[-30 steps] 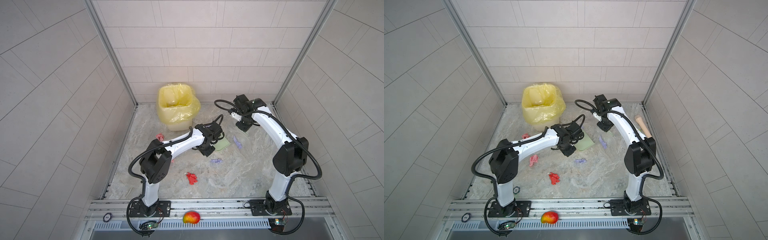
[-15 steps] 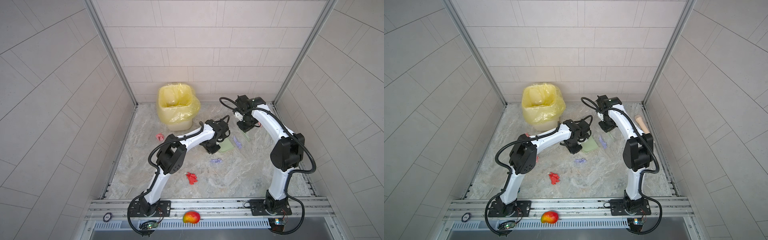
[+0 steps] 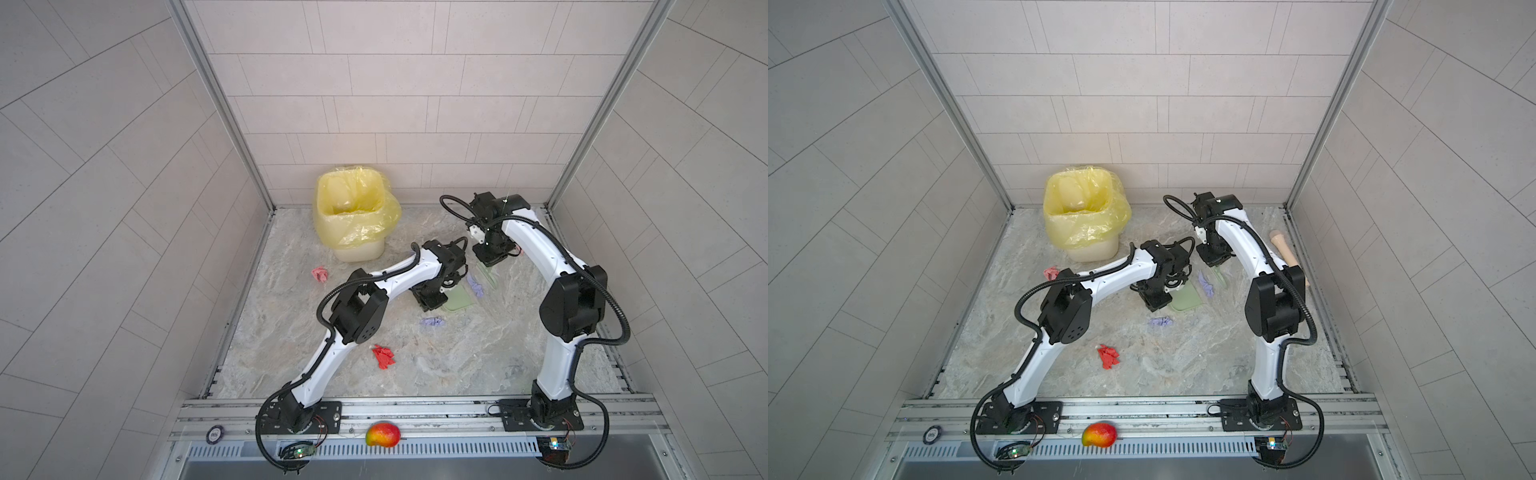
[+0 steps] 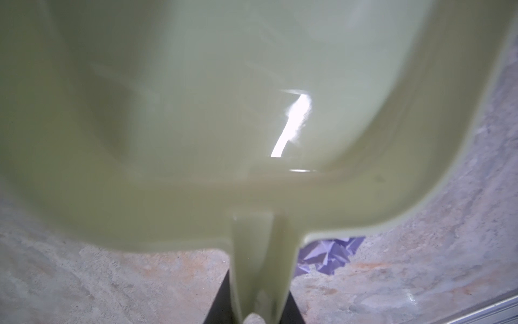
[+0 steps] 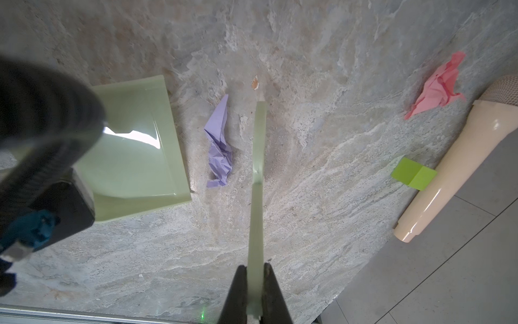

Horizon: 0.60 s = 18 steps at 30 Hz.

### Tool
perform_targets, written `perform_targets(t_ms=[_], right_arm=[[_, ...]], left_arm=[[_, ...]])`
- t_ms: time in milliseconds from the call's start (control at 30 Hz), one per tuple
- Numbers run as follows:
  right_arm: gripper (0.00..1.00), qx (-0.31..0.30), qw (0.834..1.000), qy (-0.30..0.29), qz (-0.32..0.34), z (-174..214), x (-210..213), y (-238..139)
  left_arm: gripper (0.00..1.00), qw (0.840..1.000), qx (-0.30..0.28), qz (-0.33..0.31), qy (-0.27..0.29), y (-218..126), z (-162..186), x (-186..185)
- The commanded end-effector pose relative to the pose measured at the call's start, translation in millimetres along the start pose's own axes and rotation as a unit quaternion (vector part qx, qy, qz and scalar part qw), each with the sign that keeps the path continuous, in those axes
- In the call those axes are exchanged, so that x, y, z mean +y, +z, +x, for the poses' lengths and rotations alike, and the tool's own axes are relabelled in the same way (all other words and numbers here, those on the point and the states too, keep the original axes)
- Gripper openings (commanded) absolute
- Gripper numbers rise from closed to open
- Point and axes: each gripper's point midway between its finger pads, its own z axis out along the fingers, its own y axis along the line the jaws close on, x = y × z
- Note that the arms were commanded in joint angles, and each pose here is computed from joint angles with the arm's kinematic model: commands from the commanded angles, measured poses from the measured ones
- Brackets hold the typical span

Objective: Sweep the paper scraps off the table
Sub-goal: 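Sweep the purple scrap into the dustpan with the right gripper's brush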

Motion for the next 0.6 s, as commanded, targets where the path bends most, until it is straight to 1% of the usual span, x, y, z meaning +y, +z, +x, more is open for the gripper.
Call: perform_targets(t_ms=[0, 567], right_arm=[[0.00, 0.015, 1.000, 0.019, -0.006, 3.5, 1.6, -0.2], [0.00, 0.023, 1.000, 0.013, -0.017, 3.5, 10.3, 1.8]], left_arm=[[0.00, 1.000, 0.017, 0.009, 0.015, -1.2, 4.7, -5.7], [0.00, 0.999, 0.040, 0.018, 0.029, 5.5, -1.6, -5.6]])
